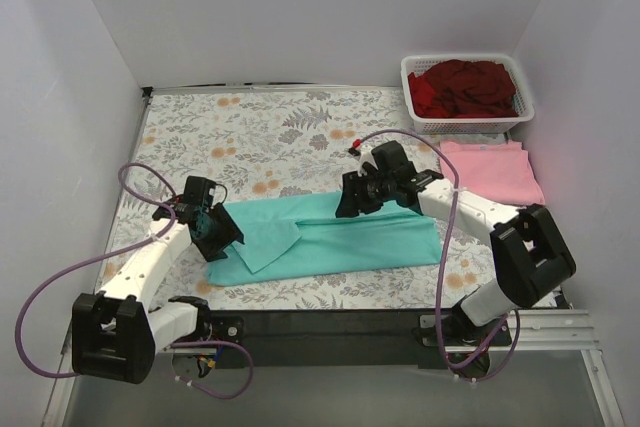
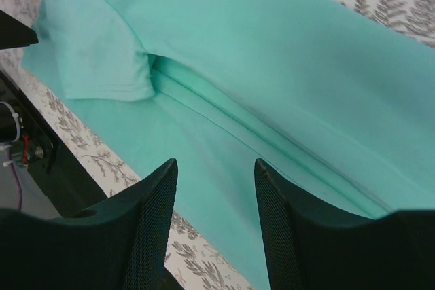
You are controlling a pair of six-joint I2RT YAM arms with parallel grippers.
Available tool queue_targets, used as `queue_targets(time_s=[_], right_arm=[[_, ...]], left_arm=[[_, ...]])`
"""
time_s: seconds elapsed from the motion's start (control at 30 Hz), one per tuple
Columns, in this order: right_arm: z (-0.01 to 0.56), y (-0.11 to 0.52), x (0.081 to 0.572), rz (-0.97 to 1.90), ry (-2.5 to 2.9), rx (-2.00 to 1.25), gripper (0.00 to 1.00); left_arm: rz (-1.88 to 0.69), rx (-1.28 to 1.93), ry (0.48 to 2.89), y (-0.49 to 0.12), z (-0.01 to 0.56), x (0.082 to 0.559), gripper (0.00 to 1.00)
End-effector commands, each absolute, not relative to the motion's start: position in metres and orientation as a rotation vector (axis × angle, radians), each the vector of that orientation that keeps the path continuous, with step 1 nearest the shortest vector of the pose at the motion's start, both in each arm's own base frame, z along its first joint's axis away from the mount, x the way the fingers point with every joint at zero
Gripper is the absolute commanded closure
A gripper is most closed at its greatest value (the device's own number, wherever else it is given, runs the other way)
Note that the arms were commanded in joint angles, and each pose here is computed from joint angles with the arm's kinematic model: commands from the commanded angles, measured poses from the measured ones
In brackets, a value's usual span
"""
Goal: Fold and stack the t-shirts
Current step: Fold the tshirt
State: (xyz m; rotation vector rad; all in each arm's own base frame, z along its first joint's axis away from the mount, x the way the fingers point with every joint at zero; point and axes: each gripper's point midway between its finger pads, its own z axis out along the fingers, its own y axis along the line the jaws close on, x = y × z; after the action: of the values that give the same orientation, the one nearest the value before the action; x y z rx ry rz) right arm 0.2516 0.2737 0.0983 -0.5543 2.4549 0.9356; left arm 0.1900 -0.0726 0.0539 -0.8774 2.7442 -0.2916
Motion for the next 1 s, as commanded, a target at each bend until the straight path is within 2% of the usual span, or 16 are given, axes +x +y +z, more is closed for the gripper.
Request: queue_targets(time_s=[0.0, 0.33, 0.47, 0.73, 0.87, 0.97], right_arm=[[0.130, 0.311, 0.265, 1.037, 2.328, -0.610, 0.44], [0.127, 0.391, 0.255, 1.187, 2.295, -0.764, 0.47], [0.101, 0.416, 0.242, 1.220, 2.339, -0.830, 0.47], [0.045, 0.400, 0.198, 1.253, 2.540, -0.867, 0.57], [0.066, 0.384, 0.190, 1.218, 2.507, -0.888, 0.57], [0.092, 0.379, 0.203, 1.152, 2.420, -0.904, 0.56]], left_arm=[[-0.291, -0.852, 2.619, -0.067, 0.082, 0.208, 0.47], [-0.460, -0.765, 2.588, -0.087, 0.097, 0.223, 0.48], [-0.454, -0.781, 2.617, -0.088, 0.091, 0.222, 0.49], [-0.449, -0.825, 2.630, -0.088, 0.079, 0.219, 0.51], [-0.435, -0.825, 2.643, -0.088, 0.075, 0.219, 0.51], [-0.435, -0.818, 2.651, -0.088, 0.073, 0.221, 0.51]])
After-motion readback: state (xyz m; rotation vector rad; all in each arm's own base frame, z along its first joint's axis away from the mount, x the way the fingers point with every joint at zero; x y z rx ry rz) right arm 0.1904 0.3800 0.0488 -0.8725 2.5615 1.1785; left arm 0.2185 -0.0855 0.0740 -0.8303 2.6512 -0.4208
